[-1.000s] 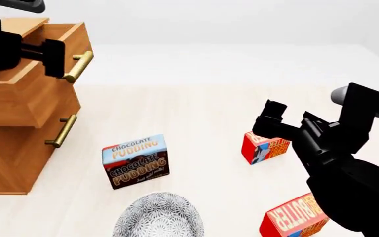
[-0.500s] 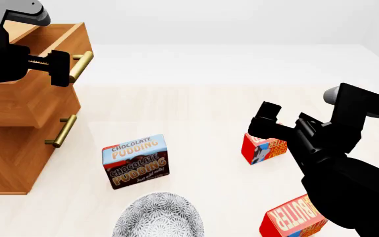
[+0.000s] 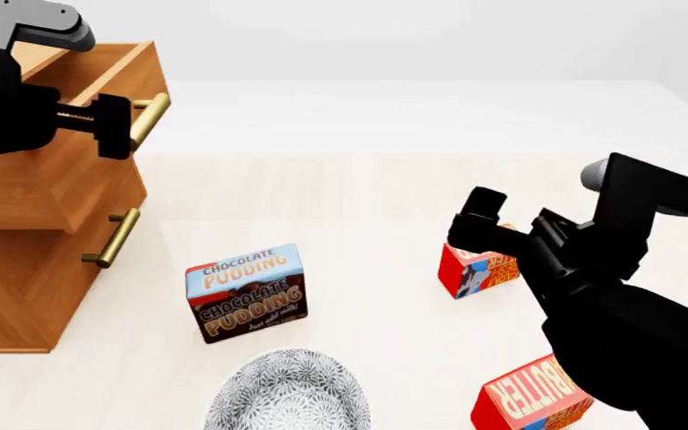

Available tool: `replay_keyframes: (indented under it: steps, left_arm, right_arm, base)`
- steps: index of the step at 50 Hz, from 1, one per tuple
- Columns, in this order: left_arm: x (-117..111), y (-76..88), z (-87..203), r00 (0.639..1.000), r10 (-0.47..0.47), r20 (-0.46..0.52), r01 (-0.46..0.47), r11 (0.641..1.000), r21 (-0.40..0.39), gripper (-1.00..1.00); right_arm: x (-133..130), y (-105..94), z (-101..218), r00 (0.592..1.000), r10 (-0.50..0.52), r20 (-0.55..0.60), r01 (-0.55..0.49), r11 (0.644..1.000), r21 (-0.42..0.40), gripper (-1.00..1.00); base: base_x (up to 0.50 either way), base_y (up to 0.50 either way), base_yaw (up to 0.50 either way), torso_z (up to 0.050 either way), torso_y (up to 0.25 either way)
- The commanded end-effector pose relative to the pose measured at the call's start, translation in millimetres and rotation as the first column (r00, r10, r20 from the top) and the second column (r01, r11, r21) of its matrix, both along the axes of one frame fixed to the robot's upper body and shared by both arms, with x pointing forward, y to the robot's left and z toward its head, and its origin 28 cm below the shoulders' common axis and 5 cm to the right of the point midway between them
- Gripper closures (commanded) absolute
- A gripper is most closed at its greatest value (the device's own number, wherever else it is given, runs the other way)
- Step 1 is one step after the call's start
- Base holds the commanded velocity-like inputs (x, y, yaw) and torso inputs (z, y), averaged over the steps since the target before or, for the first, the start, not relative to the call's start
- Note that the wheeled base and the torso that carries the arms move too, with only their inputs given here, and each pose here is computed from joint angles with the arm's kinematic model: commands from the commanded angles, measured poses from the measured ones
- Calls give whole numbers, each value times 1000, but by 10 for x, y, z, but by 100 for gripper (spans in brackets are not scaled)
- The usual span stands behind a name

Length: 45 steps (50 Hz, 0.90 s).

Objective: Put the butter at the front in the top drawer of the cabinet and close it.

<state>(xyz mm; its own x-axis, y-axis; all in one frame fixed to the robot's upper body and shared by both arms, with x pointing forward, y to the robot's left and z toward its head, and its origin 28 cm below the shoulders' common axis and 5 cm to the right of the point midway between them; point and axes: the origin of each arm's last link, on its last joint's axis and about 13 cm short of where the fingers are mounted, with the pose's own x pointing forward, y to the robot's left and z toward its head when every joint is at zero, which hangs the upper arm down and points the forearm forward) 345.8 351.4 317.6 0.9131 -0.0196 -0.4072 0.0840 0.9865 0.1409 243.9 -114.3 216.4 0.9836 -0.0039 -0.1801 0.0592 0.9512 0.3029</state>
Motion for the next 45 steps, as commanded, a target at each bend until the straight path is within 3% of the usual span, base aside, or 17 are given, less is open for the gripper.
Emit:
replay_keyframes:
  steps: [1,45]
  left_arm:
    - [41,-95,-132,998,-58,-38,58,998,-21,-100]
    - [-94,-513,-151,941,-337,7,337,940,-46,-100]
  right_arm:
    - [24,-11,-23,1000,-9,-14,9,1000,14,-100]
    - [17,-80,-26,998,-54,-44,56,998,37,-100]
  base:
    - [0,0,0,0,0]
    - [0,0,0,-1,0]
